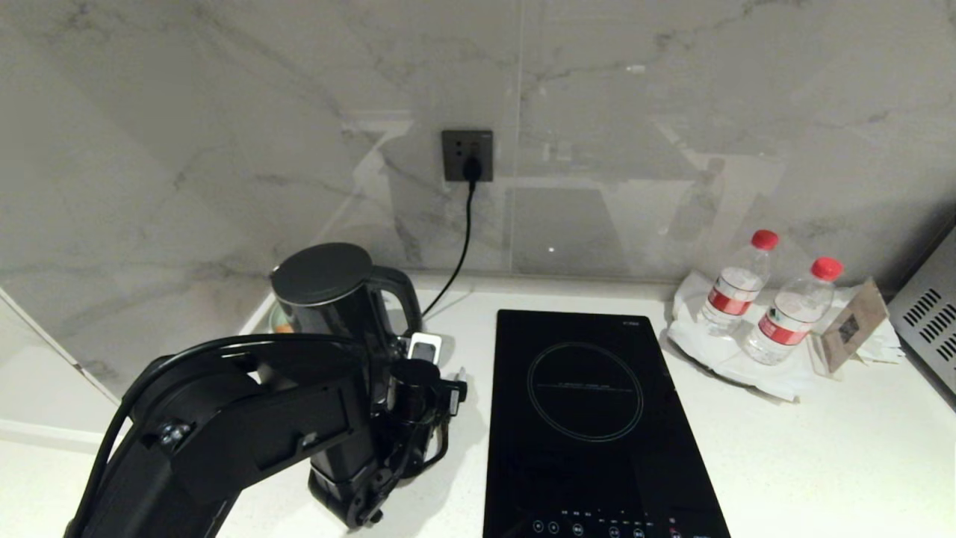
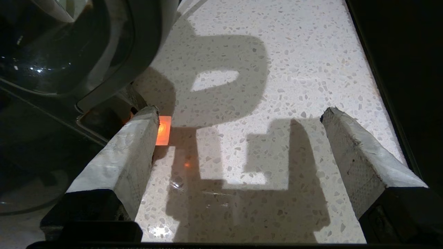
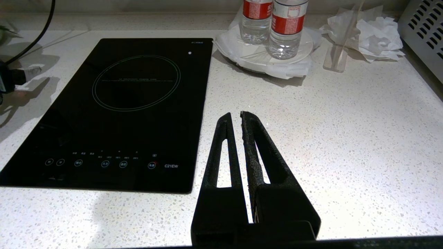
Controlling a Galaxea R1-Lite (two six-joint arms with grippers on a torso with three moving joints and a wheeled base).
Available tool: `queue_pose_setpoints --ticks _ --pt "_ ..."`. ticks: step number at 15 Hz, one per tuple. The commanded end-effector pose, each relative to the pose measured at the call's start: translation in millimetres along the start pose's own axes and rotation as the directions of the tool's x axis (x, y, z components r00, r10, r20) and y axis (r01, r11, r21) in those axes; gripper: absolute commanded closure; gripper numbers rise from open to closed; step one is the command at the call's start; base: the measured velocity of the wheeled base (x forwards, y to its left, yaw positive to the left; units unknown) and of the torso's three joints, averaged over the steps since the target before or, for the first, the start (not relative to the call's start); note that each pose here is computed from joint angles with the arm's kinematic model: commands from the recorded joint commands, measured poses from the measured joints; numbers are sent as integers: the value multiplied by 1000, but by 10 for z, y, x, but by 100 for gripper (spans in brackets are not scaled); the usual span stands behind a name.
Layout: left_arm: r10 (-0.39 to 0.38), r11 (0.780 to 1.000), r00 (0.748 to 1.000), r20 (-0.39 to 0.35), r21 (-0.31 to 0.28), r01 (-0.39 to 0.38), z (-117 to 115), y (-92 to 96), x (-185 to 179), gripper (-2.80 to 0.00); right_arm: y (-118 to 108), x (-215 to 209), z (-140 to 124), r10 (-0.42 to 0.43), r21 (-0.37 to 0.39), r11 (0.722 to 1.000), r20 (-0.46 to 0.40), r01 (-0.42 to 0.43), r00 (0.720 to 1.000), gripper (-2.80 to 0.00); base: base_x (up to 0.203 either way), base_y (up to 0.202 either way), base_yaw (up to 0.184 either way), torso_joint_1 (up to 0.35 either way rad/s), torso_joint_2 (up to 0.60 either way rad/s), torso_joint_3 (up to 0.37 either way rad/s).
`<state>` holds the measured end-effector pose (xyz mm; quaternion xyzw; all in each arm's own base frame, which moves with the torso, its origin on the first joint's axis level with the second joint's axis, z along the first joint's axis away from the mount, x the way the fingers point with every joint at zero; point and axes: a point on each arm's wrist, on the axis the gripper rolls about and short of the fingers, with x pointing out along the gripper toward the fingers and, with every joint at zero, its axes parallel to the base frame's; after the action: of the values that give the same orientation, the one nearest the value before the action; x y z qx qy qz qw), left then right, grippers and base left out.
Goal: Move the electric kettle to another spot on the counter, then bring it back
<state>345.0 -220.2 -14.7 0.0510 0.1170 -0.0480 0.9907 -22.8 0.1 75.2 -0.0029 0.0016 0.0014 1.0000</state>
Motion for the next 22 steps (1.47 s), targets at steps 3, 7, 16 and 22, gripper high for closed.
queue_pose_setpoints --ticks 3,7,16,22 --pt "-3 1000 999 33 -19 3 138 4 -56 -280 0 0 0 0 0 1000 0 0 1000 0 0 0 0 0 0 0" --pt "-17 1000 1000 27 -12 17 141 8 -173 -280 0 1 0 0 0 1000 -1 0 1000 0 0 0 0 0 0 0" --pt "-58 998 997 -42 27 59 -48 -4 -393 -280 0 0 0 0 0 1000 0 0 1000 0 0 0 0 0 0 0" --pt "-48 998 998 -50 26 50 -158 -35 -253 -280 0 0 0 0 0 1000 0 0 1000 0 0 0 0 0 0 0"
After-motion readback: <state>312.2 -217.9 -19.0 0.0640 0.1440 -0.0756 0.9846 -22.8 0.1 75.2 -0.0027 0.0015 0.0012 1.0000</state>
